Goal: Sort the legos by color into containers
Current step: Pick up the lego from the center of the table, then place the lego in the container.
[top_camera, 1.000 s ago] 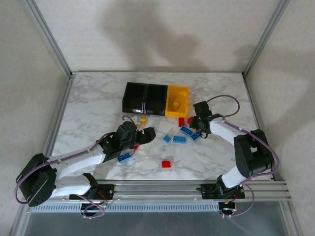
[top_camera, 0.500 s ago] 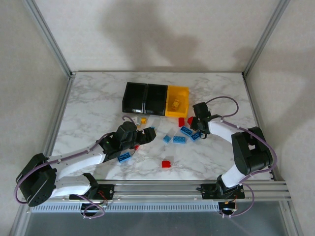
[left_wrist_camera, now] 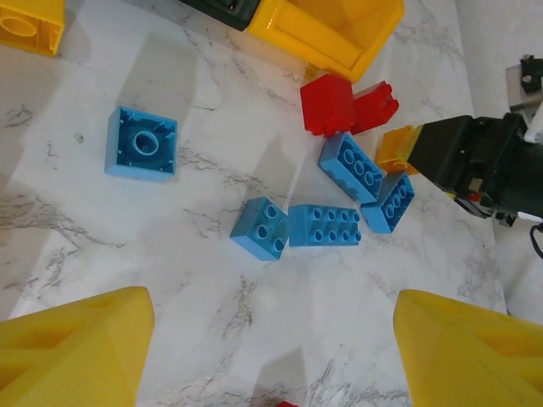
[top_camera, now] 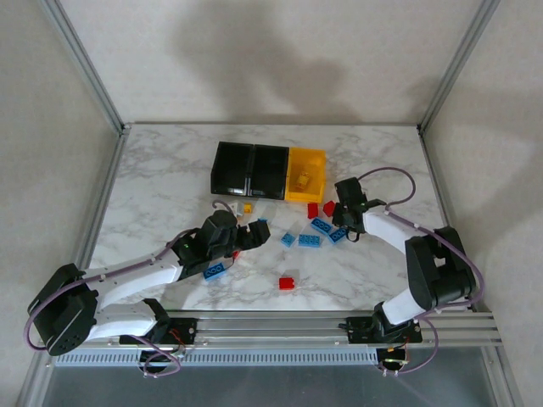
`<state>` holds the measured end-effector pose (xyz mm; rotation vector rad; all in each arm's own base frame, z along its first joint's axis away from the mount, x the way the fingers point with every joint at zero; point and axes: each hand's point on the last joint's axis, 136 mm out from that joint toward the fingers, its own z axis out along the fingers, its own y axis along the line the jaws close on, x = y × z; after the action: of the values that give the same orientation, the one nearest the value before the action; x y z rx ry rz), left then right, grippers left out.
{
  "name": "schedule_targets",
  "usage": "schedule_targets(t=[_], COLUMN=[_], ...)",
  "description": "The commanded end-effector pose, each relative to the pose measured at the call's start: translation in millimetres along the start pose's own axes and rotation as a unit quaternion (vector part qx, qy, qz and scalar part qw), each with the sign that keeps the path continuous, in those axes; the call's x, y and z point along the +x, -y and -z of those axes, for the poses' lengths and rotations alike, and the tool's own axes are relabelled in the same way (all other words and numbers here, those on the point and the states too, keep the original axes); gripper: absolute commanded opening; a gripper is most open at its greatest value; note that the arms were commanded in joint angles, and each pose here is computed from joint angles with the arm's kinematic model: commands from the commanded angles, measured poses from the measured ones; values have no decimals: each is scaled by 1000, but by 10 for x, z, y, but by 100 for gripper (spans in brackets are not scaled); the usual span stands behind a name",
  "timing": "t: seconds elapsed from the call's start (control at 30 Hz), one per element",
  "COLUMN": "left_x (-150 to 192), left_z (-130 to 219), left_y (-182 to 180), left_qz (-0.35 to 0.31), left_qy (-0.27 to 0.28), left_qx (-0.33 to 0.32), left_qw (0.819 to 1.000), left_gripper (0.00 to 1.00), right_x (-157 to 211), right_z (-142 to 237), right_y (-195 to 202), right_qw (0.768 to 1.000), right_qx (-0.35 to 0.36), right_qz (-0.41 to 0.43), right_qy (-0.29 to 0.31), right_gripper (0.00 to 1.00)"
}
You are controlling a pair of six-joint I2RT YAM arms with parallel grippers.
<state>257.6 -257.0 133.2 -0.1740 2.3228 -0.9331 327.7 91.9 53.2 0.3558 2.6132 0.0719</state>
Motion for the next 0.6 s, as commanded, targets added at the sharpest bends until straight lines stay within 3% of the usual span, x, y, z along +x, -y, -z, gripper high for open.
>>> schedule_targets(t=[0.0,0.3,0.57], left_x=[-145,-237,-310], left_z=[16,1,117], left_y=[177,269,227], left_qz=[-3,7,14], left_qy=[23,35,54], left_qx=[16,23,12], left_qw=[1000,999,998], left_gripper=[76,76,76], right_x=[-226,-642,-893], right_z=[271,709,712], right_y=[-10,-307,-925], right_qw=[999,995,990], right_qx=[-5,-57,-98], right_qz=[-4,13,55], right_qy=[35,77,83], right_gripper=[31,29,29])
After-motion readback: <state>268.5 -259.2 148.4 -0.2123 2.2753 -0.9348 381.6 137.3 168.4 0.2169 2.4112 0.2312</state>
